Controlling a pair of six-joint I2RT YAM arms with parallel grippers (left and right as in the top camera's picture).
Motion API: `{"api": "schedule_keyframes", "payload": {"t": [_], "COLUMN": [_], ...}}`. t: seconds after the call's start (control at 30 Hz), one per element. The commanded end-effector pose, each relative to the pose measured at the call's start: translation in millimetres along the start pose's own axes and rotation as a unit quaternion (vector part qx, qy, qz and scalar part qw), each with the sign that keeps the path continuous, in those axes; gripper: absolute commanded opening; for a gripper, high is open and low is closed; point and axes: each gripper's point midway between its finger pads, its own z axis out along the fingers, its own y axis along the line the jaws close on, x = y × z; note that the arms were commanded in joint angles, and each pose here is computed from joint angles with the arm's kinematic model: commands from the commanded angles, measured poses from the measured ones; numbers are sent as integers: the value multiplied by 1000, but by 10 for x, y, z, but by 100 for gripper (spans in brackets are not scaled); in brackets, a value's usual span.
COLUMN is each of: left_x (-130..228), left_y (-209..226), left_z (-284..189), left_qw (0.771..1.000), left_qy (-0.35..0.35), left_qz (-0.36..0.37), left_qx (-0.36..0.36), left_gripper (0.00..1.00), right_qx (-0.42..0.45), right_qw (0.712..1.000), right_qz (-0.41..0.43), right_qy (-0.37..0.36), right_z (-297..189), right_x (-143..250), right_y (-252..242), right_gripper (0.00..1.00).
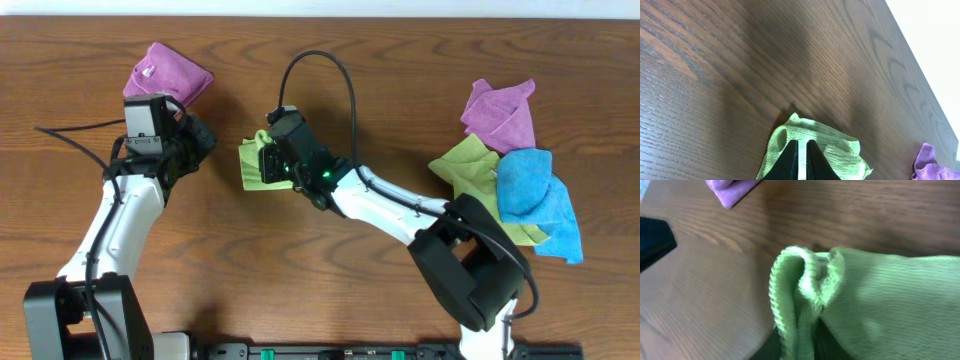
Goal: Fold the cloth
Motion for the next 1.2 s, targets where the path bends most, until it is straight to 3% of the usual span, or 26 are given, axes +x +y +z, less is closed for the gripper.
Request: {"api": "schedule_keyframes", "payload": {"t": [0.0, 0.03, 0.13, 0.4, 0.47, 0.5, 0.6, 0.73, 1.0, 1.17], "left_x": [-91, -94, -107, -146, -135, -111, -67, 4, 219, 319], "left_y": [-54, -52, -50, -90, -100, -88, -63, -37, 5, 40], "left_z": [-67, -70, -80, -187, -237, -287, -349, -425, -454, -465], "left_qw": [1000, 1000, 1000, 999, 999, 999, 1000, 1000, 999, 998], "left_qy": [-13, -14, -16, -27, -27, -24, -17, -7, 40, 62], "left_qz": [12, 12, 11, 17, 26, 25, 26, 22, 9, -3], "left_qx": [4, 4, 4, 9, 8, 5, -2, -10, -12, -17], "left_gripper": [9, 8, 10, 34, 43, 51, 66, 97, 95, 95], "right_qx": [-11, -14, -30, -50, -42, -36, -22, 21, 166, 197], "right_qw": [1000, 1000, 999, 997, 997, 997, 997, 997, 981, 974], "right_qz": [-15, -16, -27, -41, -48, -60, -60, -68, -76, -89], "right_qy": [-6, -7, -7, -31, -40, -42, -35, -15, 64, 71], "right_z": [14, 14, 11, -164, -270, -363, -511, -732, -1519, -2004], "right_x": [-11, -7, 4, -245, -346, -408, -455, -437, -152, 65], "right_y": [148, 172, 275, 416, 378, 340, 259, 64, -537, -705], "right_gripper": [35, 41, 45, 53, 57, 65, 99, 99, 99, 99]}}
